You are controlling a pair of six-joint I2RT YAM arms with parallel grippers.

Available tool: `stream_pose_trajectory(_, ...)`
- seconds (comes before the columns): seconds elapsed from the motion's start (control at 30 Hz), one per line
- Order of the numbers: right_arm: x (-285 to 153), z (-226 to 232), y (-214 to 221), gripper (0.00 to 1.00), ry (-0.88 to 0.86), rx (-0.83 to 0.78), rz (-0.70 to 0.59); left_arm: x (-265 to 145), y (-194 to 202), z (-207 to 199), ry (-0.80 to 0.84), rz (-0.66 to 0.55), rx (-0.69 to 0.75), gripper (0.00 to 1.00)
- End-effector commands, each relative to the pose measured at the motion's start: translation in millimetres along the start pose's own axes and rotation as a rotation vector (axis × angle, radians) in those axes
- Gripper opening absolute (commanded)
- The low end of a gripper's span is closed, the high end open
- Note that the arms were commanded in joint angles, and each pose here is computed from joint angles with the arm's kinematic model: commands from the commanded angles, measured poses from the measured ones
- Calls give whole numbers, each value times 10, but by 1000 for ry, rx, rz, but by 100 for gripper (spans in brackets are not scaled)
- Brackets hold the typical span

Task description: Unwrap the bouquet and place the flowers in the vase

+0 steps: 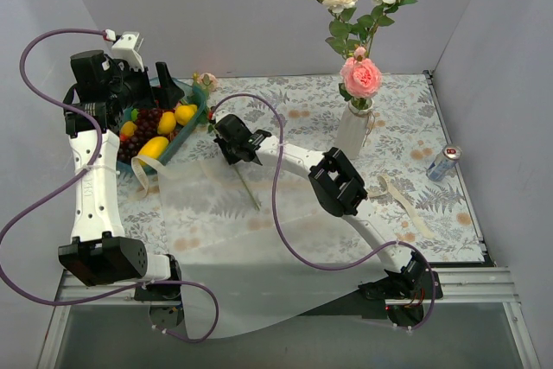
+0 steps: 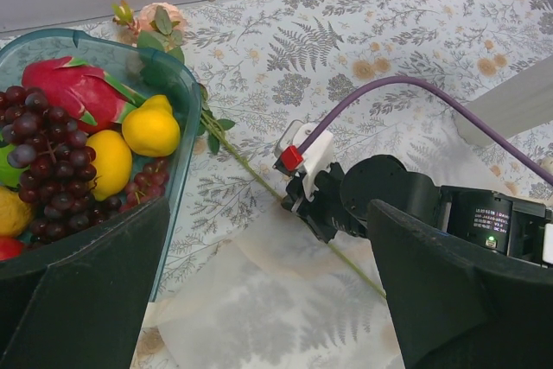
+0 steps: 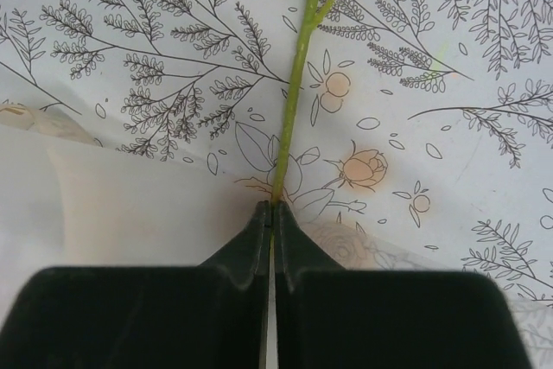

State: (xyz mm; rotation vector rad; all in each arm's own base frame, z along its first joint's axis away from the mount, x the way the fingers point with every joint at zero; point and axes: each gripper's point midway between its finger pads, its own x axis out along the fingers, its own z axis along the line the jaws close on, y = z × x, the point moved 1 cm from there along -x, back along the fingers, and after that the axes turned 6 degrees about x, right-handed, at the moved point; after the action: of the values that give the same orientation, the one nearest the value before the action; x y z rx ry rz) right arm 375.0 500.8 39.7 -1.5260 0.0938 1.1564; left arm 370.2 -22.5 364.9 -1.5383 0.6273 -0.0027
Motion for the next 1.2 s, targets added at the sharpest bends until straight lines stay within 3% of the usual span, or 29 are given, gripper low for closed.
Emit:
stream_pose_trajectory(0.0,-195,-13,-286,1,33,-9,-72,-110,-108,-23,-12,-39,35,98)
stream_pose_trajectory(0.17,-723,-183,-1026,1,125,0,-255,-160,-175,-62,-4,-51,37,98)
stream_pose_trajectory(0.4,-1797,-486,-2063,1,251,35,-543,-270,-276,-147,14,-74,49,98)
stream_pose_trajectory(0.7,-2951,-605,-2586,1,317,11,-760,-303,-139,-255,62,-51,47,98)
stream_pose_trajectory(0.8,-2805,-578,-2402,1,289,-29,-687,-255,-21,-235,63,-24,46,98)
stream_pose_trajectory(0.93,-2084,-621,-1664,1,287,-85,-431,-144,155,-201,73,15,13,98)
stream_pose_trajectory(1.0,-2019,-589,-1442,18,315,-105,-404,-31,253,-198,96,38,-56,98)
stream_pose_trajectory(1.07,-2173,-479,-1271,34,357,-168,-478,234,428,-152,117,105,-141,98)
stream_pose_trajectory(1.17,-2740,-173,-1294,46,331,-206,-709,725,747,-240,117,244,-189,98)
